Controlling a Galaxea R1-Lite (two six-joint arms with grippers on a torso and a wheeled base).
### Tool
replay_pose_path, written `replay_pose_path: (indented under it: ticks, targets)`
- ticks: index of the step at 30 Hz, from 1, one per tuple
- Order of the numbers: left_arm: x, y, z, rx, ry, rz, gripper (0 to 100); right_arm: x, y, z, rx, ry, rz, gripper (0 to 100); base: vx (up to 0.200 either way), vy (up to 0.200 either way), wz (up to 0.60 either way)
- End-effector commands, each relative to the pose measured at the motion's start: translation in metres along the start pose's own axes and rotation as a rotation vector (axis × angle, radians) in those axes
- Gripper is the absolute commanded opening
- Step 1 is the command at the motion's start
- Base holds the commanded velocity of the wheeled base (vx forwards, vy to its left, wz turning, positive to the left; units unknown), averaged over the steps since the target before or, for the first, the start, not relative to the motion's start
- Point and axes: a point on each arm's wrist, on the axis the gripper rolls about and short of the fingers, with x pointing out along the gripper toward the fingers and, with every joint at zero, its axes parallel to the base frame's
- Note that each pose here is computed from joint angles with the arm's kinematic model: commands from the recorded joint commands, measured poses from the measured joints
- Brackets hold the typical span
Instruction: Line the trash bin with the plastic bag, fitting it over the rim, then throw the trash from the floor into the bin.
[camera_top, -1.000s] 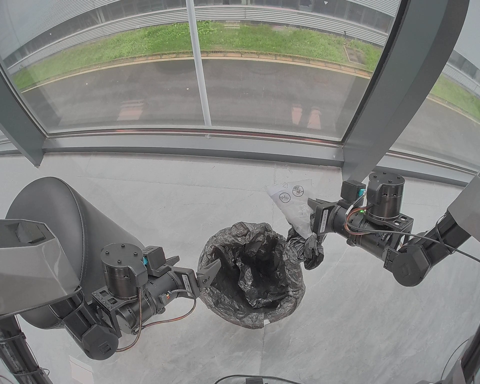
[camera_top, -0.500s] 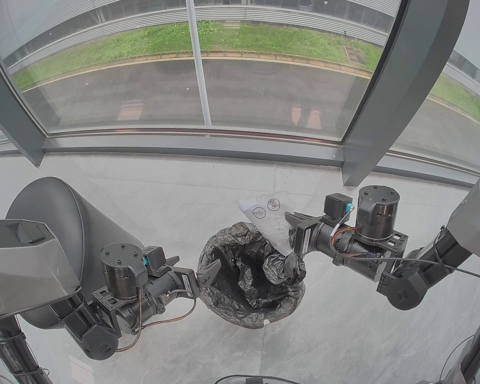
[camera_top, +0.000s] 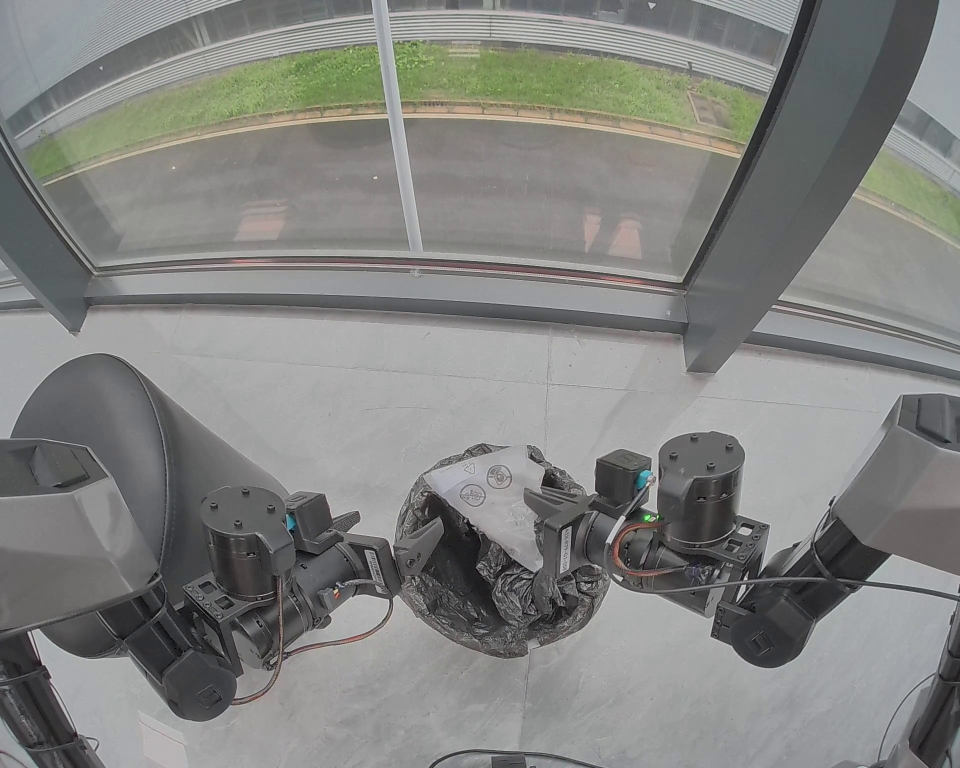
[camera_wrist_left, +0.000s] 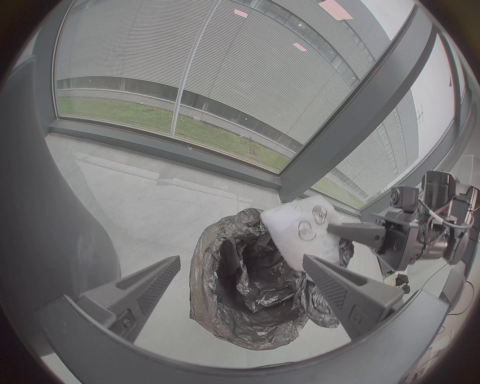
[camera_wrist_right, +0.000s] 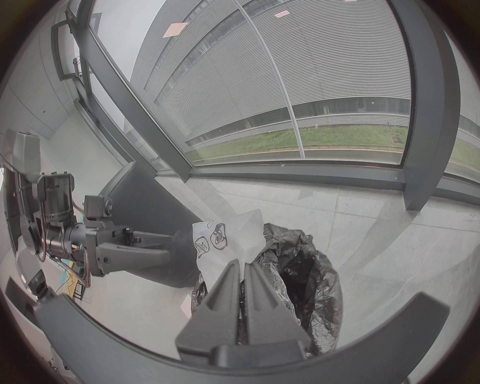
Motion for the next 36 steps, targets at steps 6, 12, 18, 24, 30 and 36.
replay_pose_path:
  ticks: [6,12,18,24,30,36]
  targets:
    - [0.000,-0.001,0.000,0.002,0.001,-0.003,100,0.006,0.002,-0.013,-0.005,0.038,0.003,0,0.000,0.000,0.00]
    - [-0.001,-0.001,0.001,0.002,-0.002,-0.004,100,0.011,0.001,-0.021,-0.010,0.059,-0.004,0,0.000,0.000,0.00]
    - [-0.001,-0.001,0.000,0.001,-0.001,-0.002,100,0.013,-0.001,-0.024,-0.016,0.068,-0.006,0,0.000,0.000,0.00]
    - [0.000,0.000,-0.001,0.002,0.003,0.000,100,0.013,-0.001,-0.024,-0.018,0.068,-0.006,0,0.000,0.000,0.00]
    - [0.000,-0.001,-0.001,0.002,0.003,-0.002,100,0.014,-0.001,-0.026,-0.033,0.074,-0.006,0,0.000,0.000,0.00]
    - [0.000,-0.001,-0.001,0.002,0.005,-0.001,100,0.014,-0.001,-0.026,-0.033,0.072,-0.008,0,0.000,0.000,0.00]
